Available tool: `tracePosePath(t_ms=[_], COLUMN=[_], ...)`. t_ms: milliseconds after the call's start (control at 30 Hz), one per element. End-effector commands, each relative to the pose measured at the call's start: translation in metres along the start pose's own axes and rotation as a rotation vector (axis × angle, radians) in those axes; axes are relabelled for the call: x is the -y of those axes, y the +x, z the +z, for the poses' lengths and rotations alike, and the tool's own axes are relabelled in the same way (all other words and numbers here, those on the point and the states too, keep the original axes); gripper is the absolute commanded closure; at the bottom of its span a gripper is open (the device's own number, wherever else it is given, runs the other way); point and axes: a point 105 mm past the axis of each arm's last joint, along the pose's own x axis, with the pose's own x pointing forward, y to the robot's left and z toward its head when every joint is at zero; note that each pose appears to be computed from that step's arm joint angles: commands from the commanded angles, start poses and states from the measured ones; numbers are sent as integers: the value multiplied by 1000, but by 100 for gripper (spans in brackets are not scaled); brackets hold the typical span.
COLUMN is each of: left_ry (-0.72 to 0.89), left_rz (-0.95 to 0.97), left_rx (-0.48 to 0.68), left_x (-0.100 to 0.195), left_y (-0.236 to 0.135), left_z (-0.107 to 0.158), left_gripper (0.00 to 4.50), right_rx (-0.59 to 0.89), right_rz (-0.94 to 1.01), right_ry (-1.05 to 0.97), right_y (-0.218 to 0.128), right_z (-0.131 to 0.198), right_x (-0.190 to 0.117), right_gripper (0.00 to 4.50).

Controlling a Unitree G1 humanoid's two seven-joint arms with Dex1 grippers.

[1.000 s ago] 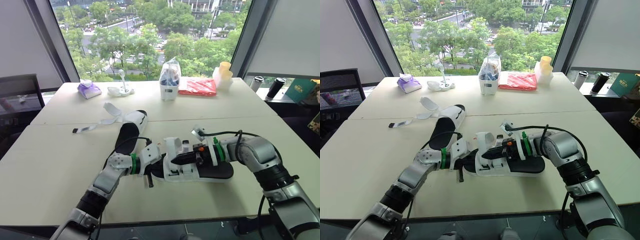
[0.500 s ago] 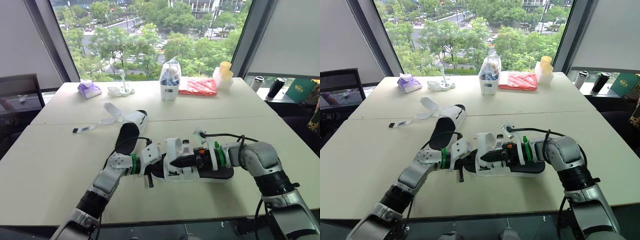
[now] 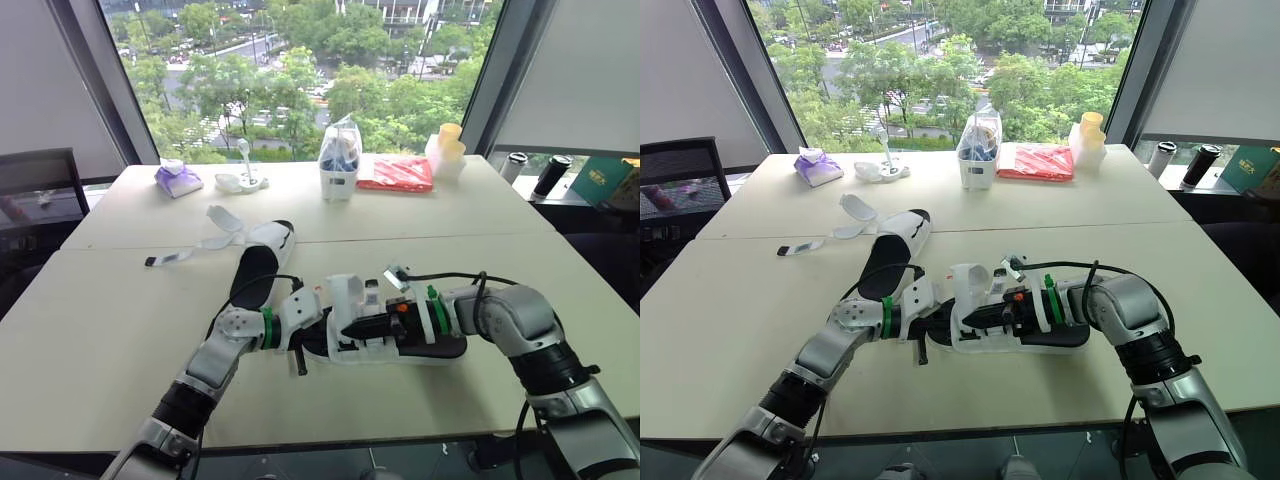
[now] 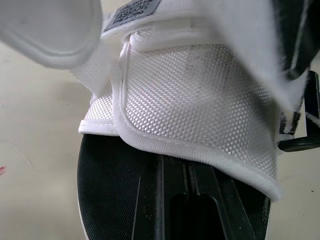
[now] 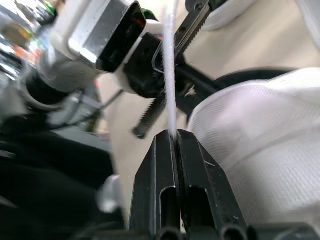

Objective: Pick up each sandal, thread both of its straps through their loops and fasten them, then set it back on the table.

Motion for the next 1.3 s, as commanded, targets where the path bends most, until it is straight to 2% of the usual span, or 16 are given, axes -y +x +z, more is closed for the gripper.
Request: tracePosePath(t_ms=[33, 200, 333, 433, 567, 900, 1000, 1167, 1300], left_ry=[-85, -84, -85, -85, -86, -70, -73, -82, -77], left_rz=[-57, -57, -57, -56, -57, -68, -68, -63, -65], left_rx=[-90, -92, -92, -91, -91, -89, -88, -81, -83], left_x=[19, 19, 18, 18, 18, 19, 18, 19, 22], left_y=[7, 6, 7, 7, 8, 11, 11, 11, 11], left_z=[-30, -29, -29, -29, -29, -28, -28, -29, -30], left_gripper=[450, 450, 450, 450, 450, 450, 450, 450, 450], right_rx=[-92, -78, -39, -5, 55, 147, 166, 189, 181], right_rz=[-47, 35, 36, 52, 59, 93, 81, 71, 90], right_ry=[-68, -121, -100, -91, -61, 25, 35, 34, 57], right_y=[1, -1, -2, -3, -3, 6, 8, 9, 4], right_z=[-17, -13, -8, -2, 11, 26, 30, 34, 34], right_x=[6, -8, -7, -10, -13, -23, -23, -22, -24], right_gripper=[446, 446, 446, 316, 115, 115, 206, 447, 447])
